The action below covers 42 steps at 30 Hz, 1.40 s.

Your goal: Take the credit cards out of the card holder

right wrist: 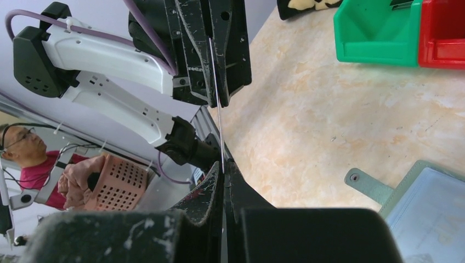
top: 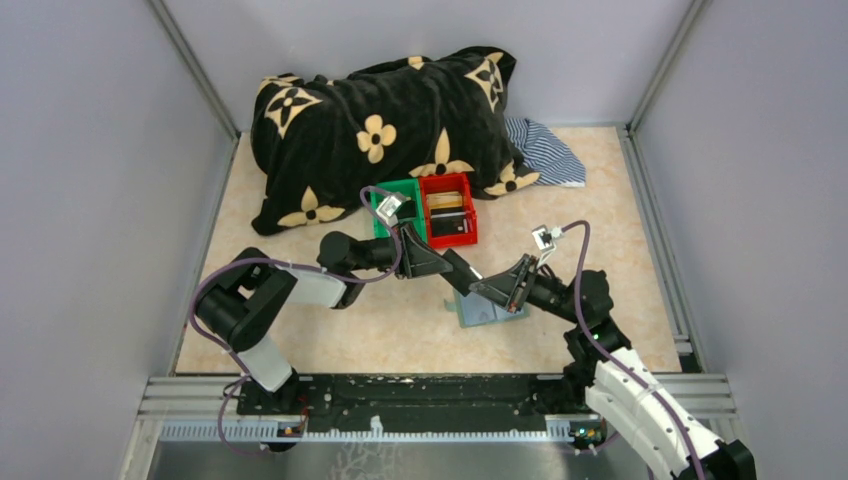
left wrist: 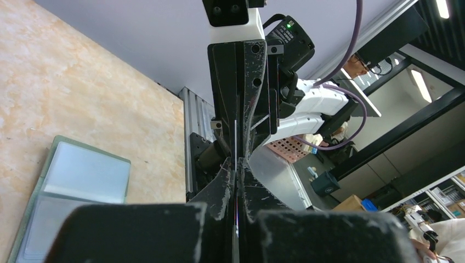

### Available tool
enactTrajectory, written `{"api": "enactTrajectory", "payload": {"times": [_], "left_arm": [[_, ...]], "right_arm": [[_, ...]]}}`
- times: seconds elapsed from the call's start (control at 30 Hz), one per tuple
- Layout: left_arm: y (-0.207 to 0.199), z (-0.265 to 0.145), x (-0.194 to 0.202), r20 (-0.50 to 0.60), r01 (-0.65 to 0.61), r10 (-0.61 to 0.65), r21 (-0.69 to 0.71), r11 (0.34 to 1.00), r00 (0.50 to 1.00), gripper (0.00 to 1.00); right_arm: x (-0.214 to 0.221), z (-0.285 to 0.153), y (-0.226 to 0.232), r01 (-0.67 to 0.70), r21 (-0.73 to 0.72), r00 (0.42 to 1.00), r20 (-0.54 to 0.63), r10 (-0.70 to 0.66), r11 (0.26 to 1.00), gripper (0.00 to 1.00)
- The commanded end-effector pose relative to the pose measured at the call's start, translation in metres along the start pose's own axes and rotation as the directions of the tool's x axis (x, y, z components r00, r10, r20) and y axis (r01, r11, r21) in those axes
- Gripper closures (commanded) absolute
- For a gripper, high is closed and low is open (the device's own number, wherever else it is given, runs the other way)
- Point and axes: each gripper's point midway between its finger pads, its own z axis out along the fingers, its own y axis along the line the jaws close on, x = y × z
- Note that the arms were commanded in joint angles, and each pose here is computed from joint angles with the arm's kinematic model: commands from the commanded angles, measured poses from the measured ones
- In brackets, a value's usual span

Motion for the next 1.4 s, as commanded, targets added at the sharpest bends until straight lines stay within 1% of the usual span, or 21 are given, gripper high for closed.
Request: {"api": "enactTrajectory", "payload": {"times": [0.0, 0.37, 0.4, 0.43, 0.47, 0.57, 0.7, 0.83, 0.9, 1.0, 1.03, 1.13, 1.27, 1.37], "left_arm": [[-0.038, 0.001, -0.017, 0.081, -0.212, 0.202, 0.141, 0.967, 0.976, 1.00], [-0.036, -0.003, -0.015, 0.100, -0.197, 0.186, 0.114, 0.974, 0.977, 1.00], [-0.035, -0.004, -0.015, 0.108, -0.198, 0.186, 0.105, 0.975, 0.977, 0.89], [-0.035, -0.006, -0.015, 0.116, -0.201, 0.190, 0.096, 0.975, 0.975, 0.75], [-0.033, -0.007, -0.017, 0.130, -0.200, 0.188, 0.083, 0.976, 0.974, 0.66], [-0.029, -0.014, -0.020, 0.152, -0.201, 0.192, 0.050, 0.978, 0.970, 0.61], [-0.021, -0.029, -0.029, 0.194, -0.200, 0.199, -0.012, 0.980, 0.961, 0.55], [-0.008, -0.063, -0.042, 0.263, -0.206, 0.240, -0.150, 0.967, 0.934, 0.55], [0.001, -0.081, -0.042, 0.277, -0.194, 0.254, -0.229, 0.954, 0.927, 0.55], [0.001, -0.096, -0.035, 0.256, -0.205, 0.282, -0.289, 0.935, 0.925, 0.56], [0.001, -0.098, -0.032, 0.241, -0.209, 0.287, -0.303, 0.930, 0.927, 0.56], [-0.003, -0.102, -0.028, 0.208, -0.234, 0.315, -0.336, 0.912, 0.926, 0.56], [-0.007, -0.108, -0.028, 0.190, -0.251, 0.342, -0.384, 0.888, 0.920, 0.56], [-0.009, -0.111, -0.028, 0.186, -0.257, 0.356, -0.409, 0.875, 0.916, 0.57]], "right_arm": [[-0.015, 0.002, 0.016, 0.076, -0.044, 0.997, 0.031, -0.075, 0.996, 1.00], [-0.028, 0.010, 0.009, 0.107, -0.005, 0.992, 0.069, -0.106, 0.994, 1.00], [-0.029, 0.011, 0.007, 0.107, 0.002, 0.992, 0.069, -0.107, 0.994, 1.00], [-0.029, 0.012, 0.004, 0.106, 0.016, 0.992, 0.062, -0.106, 0.994, 1.00], [-0.029, 0.013, 0.002, 0.109, 0.028, 0.993, 0.051, -0.110, 0.994, 1.00], [-0.031, 0.016, 0.001, 0.120, 0.033, 0.992, 0.033, -0.121, 0.992, 1.00], [-0.032, 0.023, -0.005, 0.127, 0.067, 0.992, -0.023, -0.126, 0.990, 1.00], [-0.047, 0.034, -0.013, 0.145, 0.105, 0.988, -0.067, -0.139, 0.984, 1.00], [-0.058, 0.038, -0.024, 0.142, 0.133, 0.988, -0.081, -0.133, 0.981, 1.00], [-0.071, 0.048, -0.045, 0.111, 0.145, 0.988, -0.123, -0.094, 0.983, 1.00], [-0.073, 0.055, -0.057, 0.091, 0.156, 0.987, -0.146, -0.068, 0.984, 1.00], [-0.083, 0.074, -0.080, 0.083, 0.175, 0.978, -0.201, -0.047, 0.981, 1.00], [-0.101, 0.095, -0.114, 0.048, 0.240, 0.974, -0.226, 0.008, 0.969, 1.00], [-0.113, 0.107, -0.138, 0.061, 0.300, 0.973, -0.230, 0.010, 0.952, 1.00]]}}
